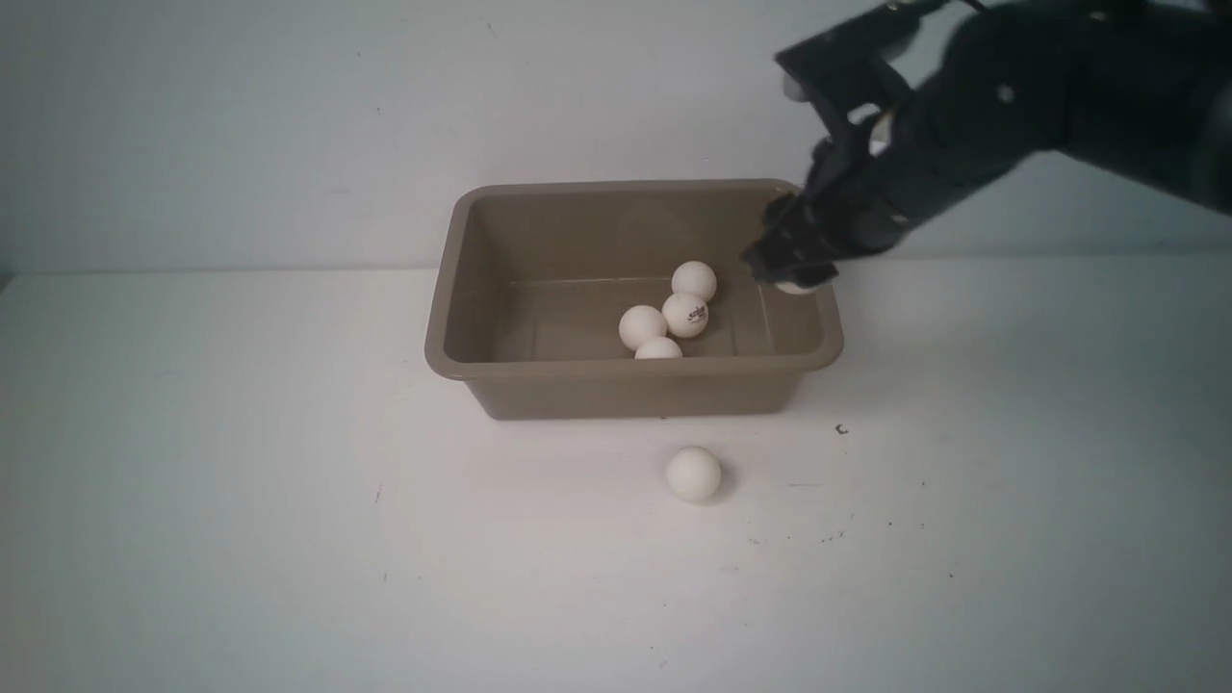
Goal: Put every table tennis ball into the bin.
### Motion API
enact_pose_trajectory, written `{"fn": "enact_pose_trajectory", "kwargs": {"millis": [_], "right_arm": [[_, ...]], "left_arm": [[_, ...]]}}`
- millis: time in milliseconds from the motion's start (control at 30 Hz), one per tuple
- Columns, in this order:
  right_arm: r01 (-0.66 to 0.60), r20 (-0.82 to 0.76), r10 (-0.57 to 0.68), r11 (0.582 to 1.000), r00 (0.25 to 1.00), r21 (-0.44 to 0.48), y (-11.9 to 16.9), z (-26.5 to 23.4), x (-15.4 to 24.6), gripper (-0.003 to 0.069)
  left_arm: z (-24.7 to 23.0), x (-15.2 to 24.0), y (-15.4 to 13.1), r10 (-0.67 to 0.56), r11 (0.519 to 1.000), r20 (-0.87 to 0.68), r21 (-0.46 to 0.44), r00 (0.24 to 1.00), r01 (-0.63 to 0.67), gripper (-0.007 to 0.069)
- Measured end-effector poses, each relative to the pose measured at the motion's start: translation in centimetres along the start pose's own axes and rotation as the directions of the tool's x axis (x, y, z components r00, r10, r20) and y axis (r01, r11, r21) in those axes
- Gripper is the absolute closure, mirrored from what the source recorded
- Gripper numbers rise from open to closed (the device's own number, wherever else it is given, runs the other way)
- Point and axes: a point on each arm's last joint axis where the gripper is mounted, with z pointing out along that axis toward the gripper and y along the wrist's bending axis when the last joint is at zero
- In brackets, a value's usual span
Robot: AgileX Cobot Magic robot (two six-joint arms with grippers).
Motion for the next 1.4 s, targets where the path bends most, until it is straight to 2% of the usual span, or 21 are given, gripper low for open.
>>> {"fn": "enact_pose_trajectory", "kwargs": {"millis": [267, 433, 500, 600, 767, 900, 1100, 1300, 1400], "right_arm": [[-0.019, -0.084, 0.016, 0.999, 0.996, -0.035, 0.0, 5.3, -1.4, 0.0298], [-0.024, -0.114, 0.020, 0.999, 0.993, -0.041, 0.0, 6.9, -1.4, 0.0155], [-0.024, -0.111, 0.019, 0.999, 0.994, -0.041, 0.0, 6.7, -1.6, 0.0104], [-0.025, -0.100, 0.021, 0.999, 0.995, -0.040, -0.1, 5.8, -2.1, 0.0081], [-0.060, -0.123, 0.049, 0.995, 0.991, -0.085, 0.2, 2.7, -2.5, 0.0083], [-0.078, -0.158, 0.057, 0.989, 0.986, -0.129, 0.7, 0.9, -2.5, 0.0097], [-0.047, -0.194, 0.006, 0.977, 0.981, -0.210, 3.5, -0.9, -2.4, 0.0131], [0.001, -0.206, -0.063, 0.957, 0.977, -0.290, 9.0, -1.4, -2.3, 0.0144], [0.032, -0.243, -0.107, 0.955, 0.964, -0.294, 11.9, -1.2, -1.3, 0.0144]], "left_arm": [[0.0, 0.0, 0.0, 0.000, 1.000, 0.000, -0.001, 1.000, 0.000, 0.0263], [-0.3, 0.0, -0.1, 0.004, 1.000, 0.005, -0.005, 1.000, -0.004, 0.0263], [-0.9, 0.1, -0.4, 0.014, 1.000, 0.019, -0.010, 1.000, -0.013, 0.0263], [-2.5, 0.4, -1.1, 0.050, 0.998, 0.055, -0.030, 0.997, -0.048, 0.0263], [-6.8, 1.8, -2.7, 0.118, 0.986, 0.125, -0.133, 0.985, -0.101, 0.0263], [-8.8, 2.7, -3.3, 0.126, 0.975, 0.148, -0.202, 0.981, -0.095, 0.0263], [-9.1, 5.1, -3.4, 0.112, 0.958, 0.099, -0.275, 0.989, -0.081, 0.0263], [-7.6, 7.6, -2.7, 0.085, 0.944, -0.011, -0.320, 0.996, -0.084, 0.0263], [-7.5, 8.2, -2.7, 0.082, 0.941, -0.024, -0.328, 0.996, -0.085, 0.0263]]}}
